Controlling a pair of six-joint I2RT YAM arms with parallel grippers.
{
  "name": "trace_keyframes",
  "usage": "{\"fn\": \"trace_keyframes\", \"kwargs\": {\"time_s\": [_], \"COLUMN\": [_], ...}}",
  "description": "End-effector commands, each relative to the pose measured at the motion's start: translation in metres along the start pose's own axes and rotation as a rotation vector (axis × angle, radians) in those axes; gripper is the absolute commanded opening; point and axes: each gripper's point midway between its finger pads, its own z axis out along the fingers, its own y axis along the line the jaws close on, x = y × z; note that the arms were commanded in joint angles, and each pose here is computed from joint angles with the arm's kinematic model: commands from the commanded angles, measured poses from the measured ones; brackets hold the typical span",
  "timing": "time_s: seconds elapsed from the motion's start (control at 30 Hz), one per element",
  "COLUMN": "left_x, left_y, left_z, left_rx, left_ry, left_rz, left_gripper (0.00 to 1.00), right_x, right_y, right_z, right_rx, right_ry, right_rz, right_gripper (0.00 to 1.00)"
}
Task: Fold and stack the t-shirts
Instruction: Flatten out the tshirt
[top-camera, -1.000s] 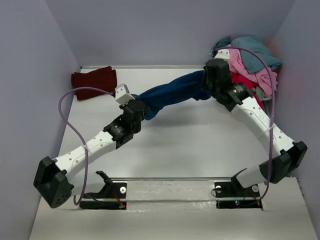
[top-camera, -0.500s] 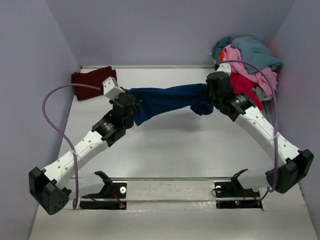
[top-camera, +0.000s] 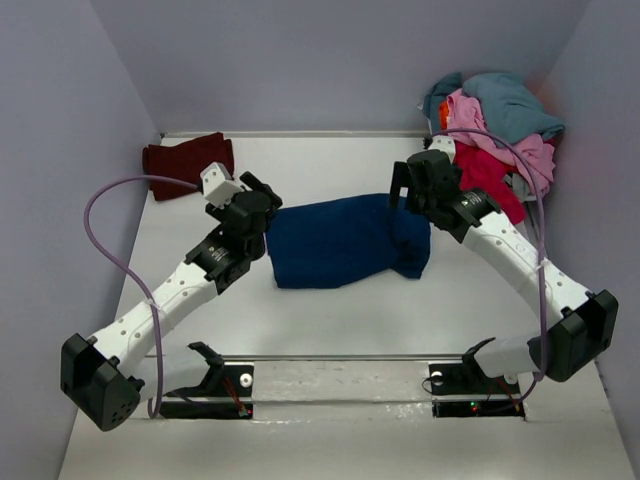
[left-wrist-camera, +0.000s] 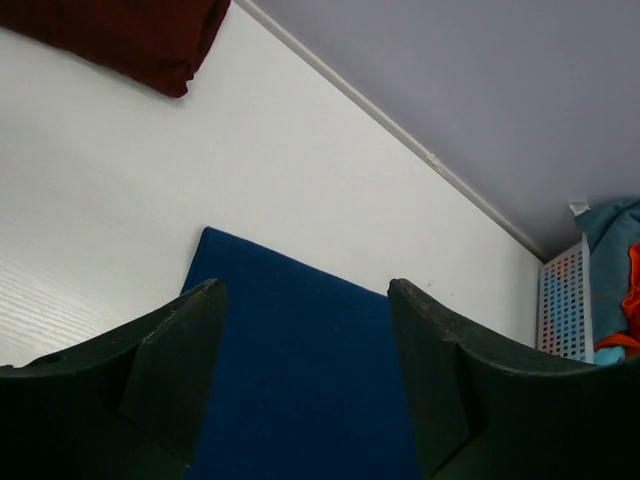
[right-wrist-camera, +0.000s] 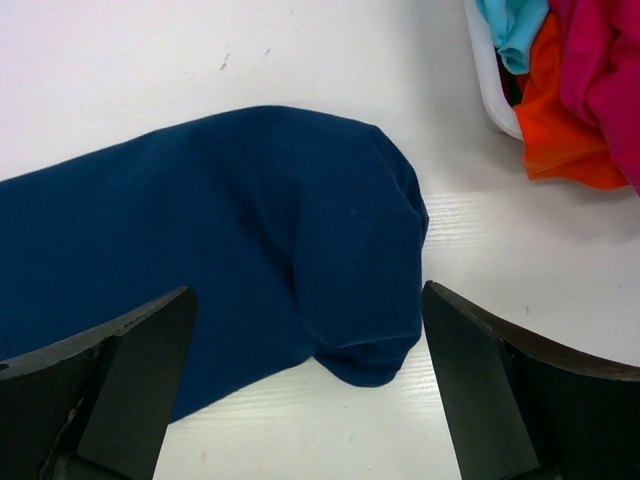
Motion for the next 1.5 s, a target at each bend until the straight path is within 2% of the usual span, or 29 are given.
{"fn": "trace_keyframes", "kwargs": {"time_s": [0.0,0.2,0.43,0.6,0.8,0.97,1.03,1.1,1.2,1.3,1.47], "left_x": [-0.004,0.052,0.104,0.135,0.138,0.138,0.15,0.161,0.168,0.179,0.169], "left_y": [-0.005,0.012,0.02,0.027,0.037,0.051,0.052,0.05,0.06,0.076,0.077], "left_z": [0.002,0.007,0.034,0.053,0.065,0.094,0.104,0.103,0.092,0.081,0.049], "left_rx": [0.011,0.014,-0.036,-0.039,-0.054,-0.101,-0.098,-0.088,-0.086,-0.102,-0.089], "left_ry": [-0.022,0.115,0.189,0.262,0.263,0.261,0.318,0.363,0.354,0.381,0.316], "left_rz": [-0.058,-0.055,0.039,0.021,0.019,0.017,0.01,0.006,-0.003,0.013,0.083], "left_gripper": [0.77,0.76,0.76,0.76,0.75,0.75,0.75,0.74,0.74,0.74,0.75], "right_x": [-0.005,0.026,0.053,0.071,0.081,0.091,0.087,0.091,0.089,0.109,0.1], "right_y": [0.006,0.015,0.028,0.031,0.026,0.026,0.025,0.023,0.019,0.01,-0.009], "right_z": [0.011,0.025,0.068,0.09,0.115,0.138,0.145,0.143,0.134,0.13,0.108], "right_rx": [-0.002,-0.038,-0.007,0.019,0.015,0.028,0.039,0.037,0.036,0.049,0.092], "right_ry": [-0.007,0.065,0.135,0.171,0.218,0.248,0.259,0.265,0.24,0.274,0.205], "right_rz": [0.02,0.029,-0.01,-0.024,-0.009,-0.022,-0.028,-0.031,-0.014,-0.003,0.031], "right_gripper": [1.0,1.0,1.0,1.0,1.0,1.0,1.0,1.0,1.0,1.0,1.0]}}
